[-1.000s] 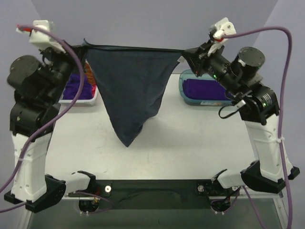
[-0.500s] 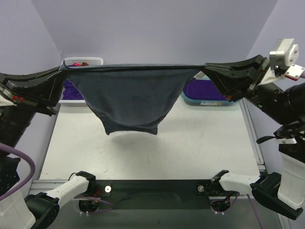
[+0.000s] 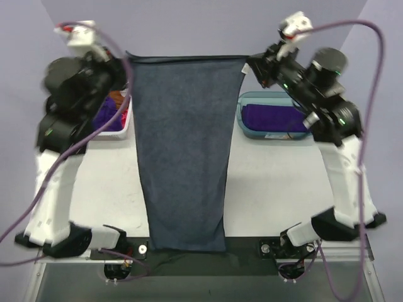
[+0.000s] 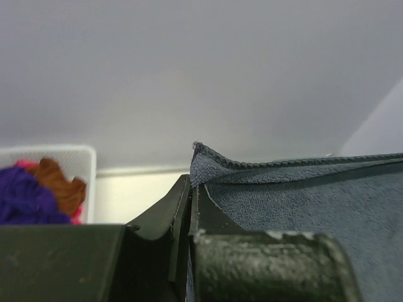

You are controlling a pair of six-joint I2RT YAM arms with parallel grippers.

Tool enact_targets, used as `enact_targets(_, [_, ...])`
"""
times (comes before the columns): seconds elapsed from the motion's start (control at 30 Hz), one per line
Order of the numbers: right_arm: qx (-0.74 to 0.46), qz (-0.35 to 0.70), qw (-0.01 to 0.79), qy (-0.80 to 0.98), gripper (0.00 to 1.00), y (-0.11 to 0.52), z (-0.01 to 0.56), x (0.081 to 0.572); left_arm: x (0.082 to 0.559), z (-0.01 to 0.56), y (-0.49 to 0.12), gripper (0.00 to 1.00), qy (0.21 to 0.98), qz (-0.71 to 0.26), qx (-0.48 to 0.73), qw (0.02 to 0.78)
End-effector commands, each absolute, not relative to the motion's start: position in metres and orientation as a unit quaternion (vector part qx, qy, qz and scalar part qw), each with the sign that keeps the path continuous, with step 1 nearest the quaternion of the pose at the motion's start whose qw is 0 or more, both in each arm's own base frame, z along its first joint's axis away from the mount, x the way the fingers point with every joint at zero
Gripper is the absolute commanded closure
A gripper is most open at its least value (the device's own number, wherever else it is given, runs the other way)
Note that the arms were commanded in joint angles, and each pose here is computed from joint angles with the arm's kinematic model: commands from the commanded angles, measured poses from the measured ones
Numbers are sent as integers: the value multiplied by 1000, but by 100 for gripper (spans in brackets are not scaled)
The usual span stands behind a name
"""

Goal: Fold and stack the towels
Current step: Flatten out the crumpled towel

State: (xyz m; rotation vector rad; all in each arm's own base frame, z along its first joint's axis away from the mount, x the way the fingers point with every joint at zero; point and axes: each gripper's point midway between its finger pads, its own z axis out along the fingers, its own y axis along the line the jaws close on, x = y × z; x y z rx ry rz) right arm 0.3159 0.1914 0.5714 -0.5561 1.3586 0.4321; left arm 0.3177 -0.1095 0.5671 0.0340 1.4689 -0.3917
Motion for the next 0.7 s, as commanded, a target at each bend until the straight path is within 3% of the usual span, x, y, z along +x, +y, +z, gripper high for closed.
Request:
enact_targets(0.0, [-182, 127, 680, 699, 100, 168, 493, 428, 421, 457, -84, 96, 761, -38, -69, 644])
enact_targets(0.2, [-185, 101, 619, 757, 100, 178, 361, 547, 536, 295, -92, 94, 838, 26, -101, 536])
enact_targets(0.27, [-189, 102, 599, 771, 99, 187, 317, 581, 567, 240, -95, 88, 857, 36, -109, 501])
enact_targets(0.33, [-189, 90, 586, 782, 86, 187, 286, 603, 590, 223, -97, 80, 858, 35, -117, 498])
enact_targets(0.37, [-183, 84, 584, 786, 78, 189, 264, 622, 601, 184, -98, 71, 873, 45, -114, 471])
enact_targets(0.43, [-161, 79, 577, 797, 68, 186, 236, 639, 616, 169, -95, 64, 875, 47, -120, 467])
enact_targets(0.47, [-148, 74, 586, 793, 64, 182, 238, 646, 627, 160, -96, 45, 875, 46, -121, 467])
enact_targets(0.5, [-142, 74, 586, 795, 60, 181, 234, 648, 633, 160, -94, 36, 872, 45, -125, 471])
enact_targets(0.57, [-129, 77, 586, 796, 45, 180, 236, 648, 642, 165, -91, 27, 866, 40, -133, 480])
enact_targets(0.6, [-129, 82, 581, 800, 41, 181, 233, 644, 642, 168, -89, 16, 864, 38, -137, 483])
enact_targets(0.67, [-129, 92, 584, 796, 39, 183, 249, 631, 637, 176, -88, 9, 863, 37, -137, 485])
